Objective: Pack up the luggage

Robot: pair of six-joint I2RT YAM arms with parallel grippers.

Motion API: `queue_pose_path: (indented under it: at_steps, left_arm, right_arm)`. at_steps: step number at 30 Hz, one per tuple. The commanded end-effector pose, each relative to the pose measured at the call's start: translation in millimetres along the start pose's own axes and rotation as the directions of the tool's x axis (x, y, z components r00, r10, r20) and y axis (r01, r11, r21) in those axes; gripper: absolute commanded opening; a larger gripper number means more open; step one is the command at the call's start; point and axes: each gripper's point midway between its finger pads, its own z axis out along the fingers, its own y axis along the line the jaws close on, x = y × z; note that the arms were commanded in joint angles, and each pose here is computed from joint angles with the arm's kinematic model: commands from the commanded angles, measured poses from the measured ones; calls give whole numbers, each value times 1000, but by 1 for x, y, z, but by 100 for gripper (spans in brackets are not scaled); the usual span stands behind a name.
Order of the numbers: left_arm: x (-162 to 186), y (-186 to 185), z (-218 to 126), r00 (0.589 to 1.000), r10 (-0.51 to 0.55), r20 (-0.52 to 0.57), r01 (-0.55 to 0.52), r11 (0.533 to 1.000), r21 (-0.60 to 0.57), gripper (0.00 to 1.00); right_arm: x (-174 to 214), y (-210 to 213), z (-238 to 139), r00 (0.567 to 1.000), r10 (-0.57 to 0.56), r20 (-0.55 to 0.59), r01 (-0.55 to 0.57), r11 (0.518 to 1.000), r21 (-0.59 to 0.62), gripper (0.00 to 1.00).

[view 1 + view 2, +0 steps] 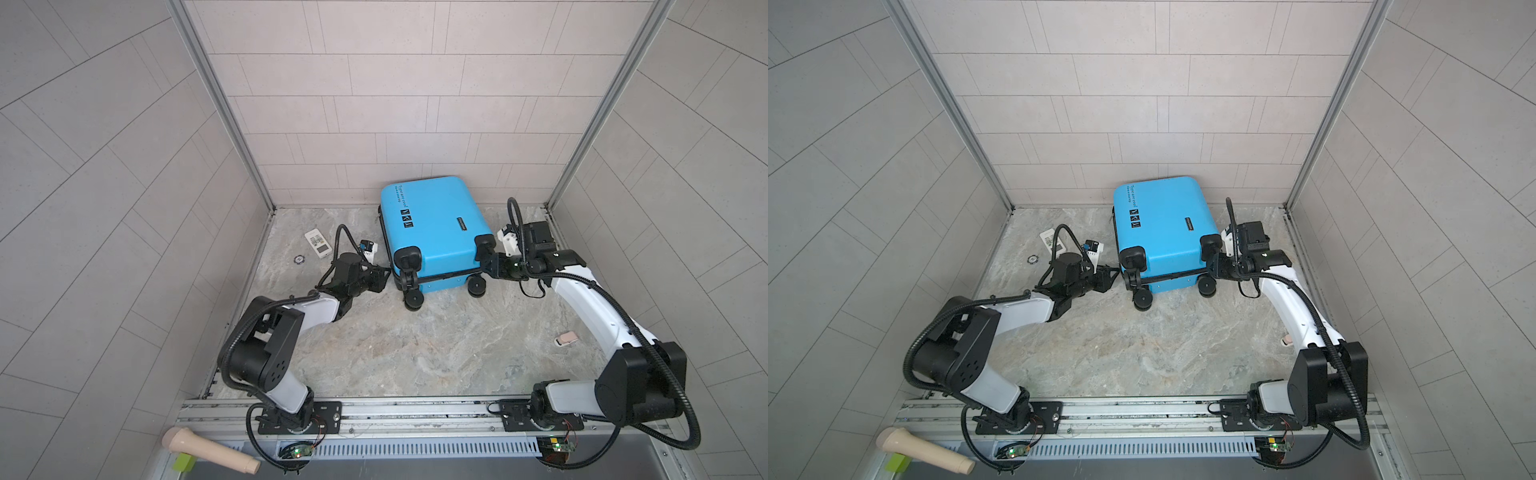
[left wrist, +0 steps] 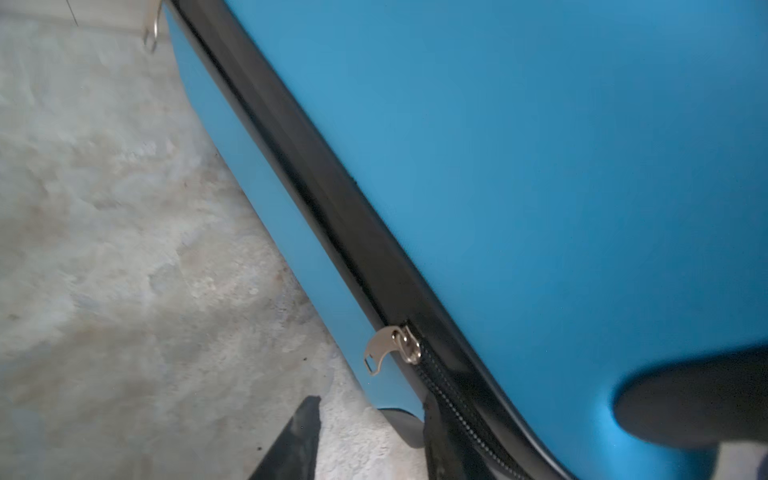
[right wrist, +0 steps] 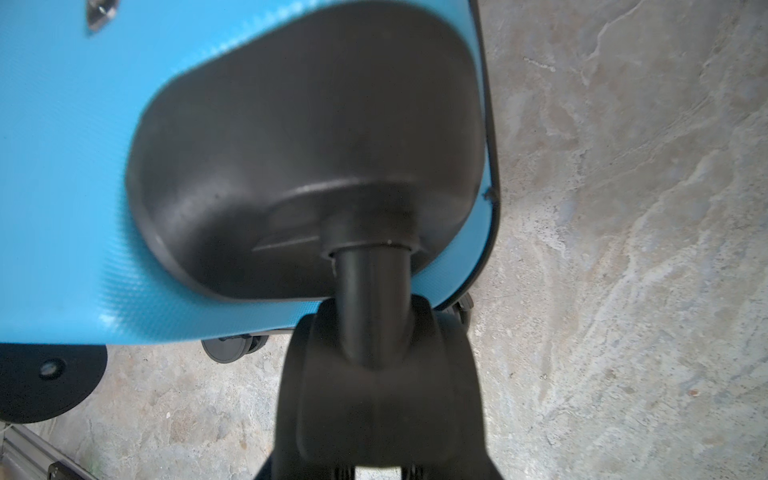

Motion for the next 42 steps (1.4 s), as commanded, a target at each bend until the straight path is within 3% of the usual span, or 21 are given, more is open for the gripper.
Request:
queue_pose_path:
  at_steps: [1, 3, 8, 10, 13, 17, 24, 26, 28, 29, 35, 42]
  left_arm:
    - [-18, -13, 1, 994, 62, 93, -71, 992, 106, 35]
    - [-13, -9, 4, 994, 77, 81, -85, 992, 95, 29]
    - [-13, 4, 2, 988, 114, 105, -116, 993, 15, 26]
    - [-17, 8, -2, 983, 137, 119, -135, 991, -21, 27]
    - [-26, 16, -14, 978, 147, 151, -133, 986, -98, 32]
    - [-42, 26, -41, 965, 123, 233, -76, 976, -202, 43]
    - [-74, 27, -99, 882, 137, 451, -1, 957, -289, 68]
    - [-78, 31, -107, 880, 123, 460, 32, 948, -316, 78]
    - [-84, 28, -114, 872, 110, 478, 50, 949, -310, 97]
    - [-86, 26, -116, 868, 103, 487, 56, 952, -301, 100]
    - [-78, 26, -134, 860, 76, 504, 94, 948, -304, 98]
    - [-36, 40, -149, 888, 31, 459, 147, 926, -349, 90]
  right_arm:
    - [-22, 9, -13, 997, 2, 78, -1, 1000, -13, 8]
    - [-21, 11, -13, 997, 1, 73, 0, 1000, -16, 17]
    - [-19, 13, -19, 997, -6, 79, 6, 1000, -7, 62]
    - [-19, 13, -24, 996, -6, 89, 6, 1000, 3, 74]
    - [-21, 14, -36, 994, -2, 113, -1, 1000, 21, 82]
    - [-22, 22, -53, 990, 3, 143, -9, 999, 38, 84]
    - [-6, 83, -66, 983, -94, 156, 92, 996, 20, 83]
    - [1, 107, -62, 981, -123, 147, 124, 992, 0, 84]
    - [10, 133, -55, 979, -153, 135, 158, 987, -31, 88]
    - [16, 147, -50, 977, -173, 124, 179, 983, -41, 89]
    - [44, 212, -14, 962, -266, 57, 270, 959, -86, 92]
    - [65, 235, 38, 942, -331, -51, 330, 943, -39, 89]
